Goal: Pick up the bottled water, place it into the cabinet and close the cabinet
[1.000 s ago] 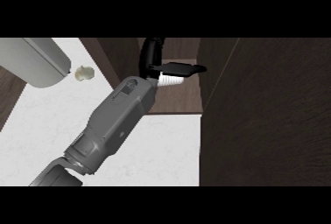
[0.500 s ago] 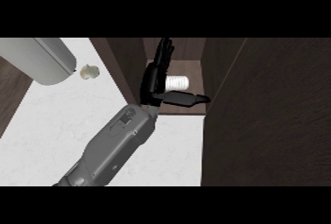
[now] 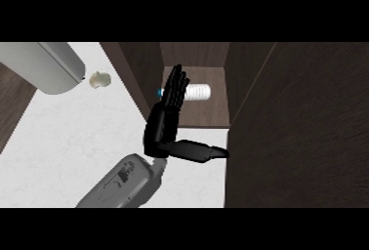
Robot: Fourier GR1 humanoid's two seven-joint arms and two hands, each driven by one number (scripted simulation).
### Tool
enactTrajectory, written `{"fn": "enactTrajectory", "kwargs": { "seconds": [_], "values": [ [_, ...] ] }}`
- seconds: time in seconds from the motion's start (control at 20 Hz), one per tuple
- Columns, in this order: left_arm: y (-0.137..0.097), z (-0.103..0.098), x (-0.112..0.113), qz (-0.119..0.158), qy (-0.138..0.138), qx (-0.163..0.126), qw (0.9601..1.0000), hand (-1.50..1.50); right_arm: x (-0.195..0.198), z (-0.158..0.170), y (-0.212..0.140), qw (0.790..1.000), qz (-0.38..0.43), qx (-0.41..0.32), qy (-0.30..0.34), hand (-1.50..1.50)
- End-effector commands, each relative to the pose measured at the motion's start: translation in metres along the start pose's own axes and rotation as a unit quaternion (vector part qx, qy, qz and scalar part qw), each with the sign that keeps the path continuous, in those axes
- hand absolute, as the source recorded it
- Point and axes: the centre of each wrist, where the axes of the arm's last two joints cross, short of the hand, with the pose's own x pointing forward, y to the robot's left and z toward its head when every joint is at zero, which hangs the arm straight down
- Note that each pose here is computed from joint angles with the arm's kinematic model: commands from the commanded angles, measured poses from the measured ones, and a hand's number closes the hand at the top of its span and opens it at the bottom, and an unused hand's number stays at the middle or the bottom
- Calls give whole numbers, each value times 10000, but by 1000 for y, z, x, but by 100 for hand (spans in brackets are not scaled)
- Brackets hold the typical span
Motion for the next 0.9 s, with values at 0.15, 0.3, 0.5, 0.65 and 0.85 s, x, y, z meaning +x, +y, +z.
{"fn": "enactTrajectory", "kwargs": {
  "seconds": [0.15, 0.3, 0.5, 0.65, 0.85],
  "values": [
    [17, 61, -2, 113, 21, 72, 9999, -150, 33, -16, 13, 9904, 125, 1357, 227, 150],
    [35, 79, 11, 75, 67, 228, 9997, -150, 36, -23, 26, 9856, 68, 1675, 214, 150],
    [48, 94, 30, 64, 1, 174, 9998, -150, 39, -26, 41, 9799, -119, 1966, 304, 150],
    [64, 94, 39, 66, -50, 359, 9993, -150, 49, -24, 48, 9757, -245, 2139, 416, 150],
    [75, 115, 51, 57, -40, 359, 9993, -150, 52, -33, 59, 9699, -239, 2404, 298, 150]
  ]
}}
